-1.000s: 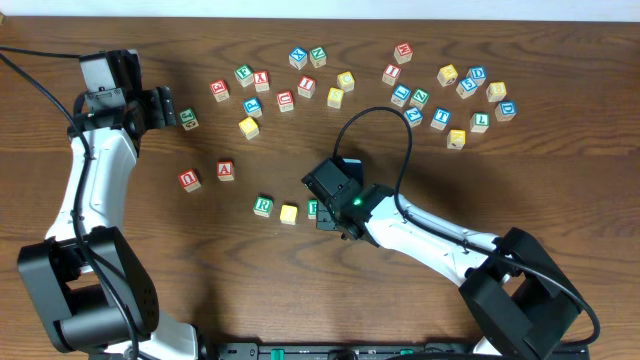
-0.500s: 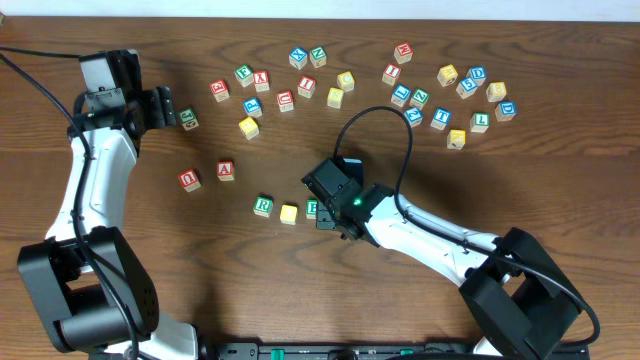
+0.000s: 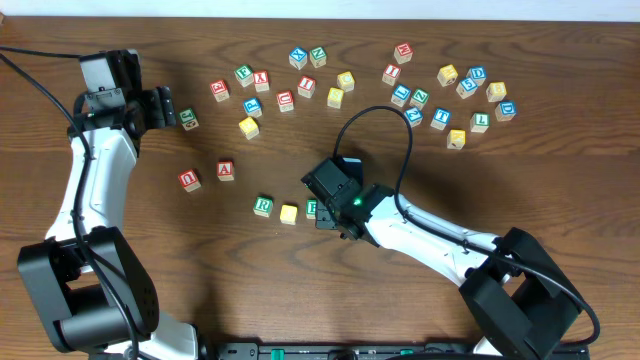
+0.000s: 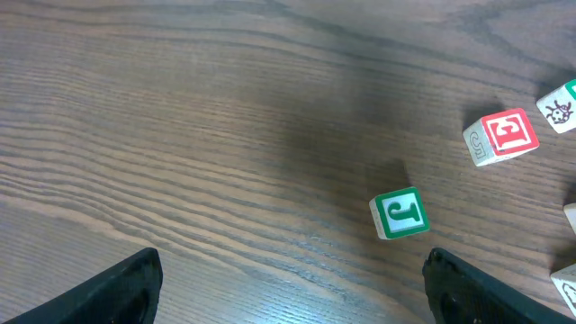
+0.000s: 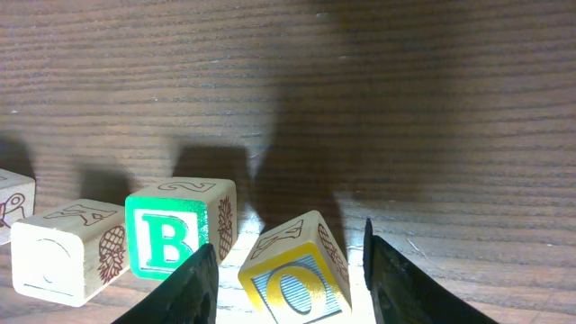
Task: Spell out ROBOT
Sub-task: 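Move the right gripper back up toward the block pile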
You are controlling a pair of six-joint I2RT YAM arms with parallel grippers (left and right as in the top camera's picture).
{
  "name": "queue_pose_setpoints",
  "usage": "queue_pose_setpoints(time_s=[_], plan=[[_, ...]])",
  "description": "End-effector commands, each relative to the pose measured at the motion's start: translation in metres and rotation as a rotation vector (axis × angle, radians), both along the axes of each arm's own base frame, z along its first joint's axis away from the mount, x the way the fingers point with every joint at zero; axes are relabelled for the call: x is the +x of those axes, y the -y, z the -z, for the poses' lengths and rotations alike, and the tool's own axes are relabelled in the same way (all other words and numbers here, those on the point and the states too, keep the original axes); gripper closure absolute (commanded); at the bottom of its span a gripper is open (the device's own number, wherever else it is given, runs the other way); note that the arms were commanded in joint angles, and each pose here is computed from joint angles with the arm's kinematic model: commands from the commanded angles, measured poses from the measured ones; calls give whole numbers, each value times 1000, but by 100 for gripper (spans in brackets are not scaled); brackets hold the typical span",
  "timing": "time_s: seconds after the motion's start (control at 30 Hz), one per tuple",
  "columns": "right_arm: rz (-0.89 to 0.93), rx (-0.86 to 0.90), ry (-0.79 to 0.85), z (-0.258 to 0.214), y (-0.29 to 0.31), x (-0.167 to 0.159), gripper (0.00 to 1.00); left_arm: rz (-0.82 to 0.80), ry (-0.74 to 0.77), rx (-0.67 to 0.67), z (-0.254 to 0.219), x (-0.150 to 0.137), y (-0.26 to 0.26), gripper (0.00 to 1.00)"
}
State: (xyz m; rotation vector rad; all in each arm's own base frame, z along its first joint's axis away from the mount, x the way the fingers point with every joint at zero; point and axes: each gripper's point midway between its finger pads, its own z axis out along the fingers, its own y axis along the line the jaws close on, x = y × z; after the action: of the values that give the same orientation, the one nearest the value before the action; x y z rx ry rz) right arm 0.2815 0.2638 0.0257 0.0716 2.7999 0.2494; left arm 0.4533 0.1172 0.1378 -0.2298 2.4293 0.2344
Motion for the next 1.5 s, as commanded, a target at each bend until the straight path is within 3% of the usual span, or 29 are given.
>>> queue_pose_setpoints(time_s=[0.0,0.47,1.07,1.47], plan=[[7,17,15,-6,2,5,52,0,-2,6,1,-1,-2,9],[-54,-12,103,-24,-2,25,52,0,-2,6,1,-1,-2,9],[-110,-28,337,-119,24,124,48,0,-2,6,1,-1,-2,9],[-96,-61,416,-148,56,159,47,0,-2,5,1,-1,-2,9]])
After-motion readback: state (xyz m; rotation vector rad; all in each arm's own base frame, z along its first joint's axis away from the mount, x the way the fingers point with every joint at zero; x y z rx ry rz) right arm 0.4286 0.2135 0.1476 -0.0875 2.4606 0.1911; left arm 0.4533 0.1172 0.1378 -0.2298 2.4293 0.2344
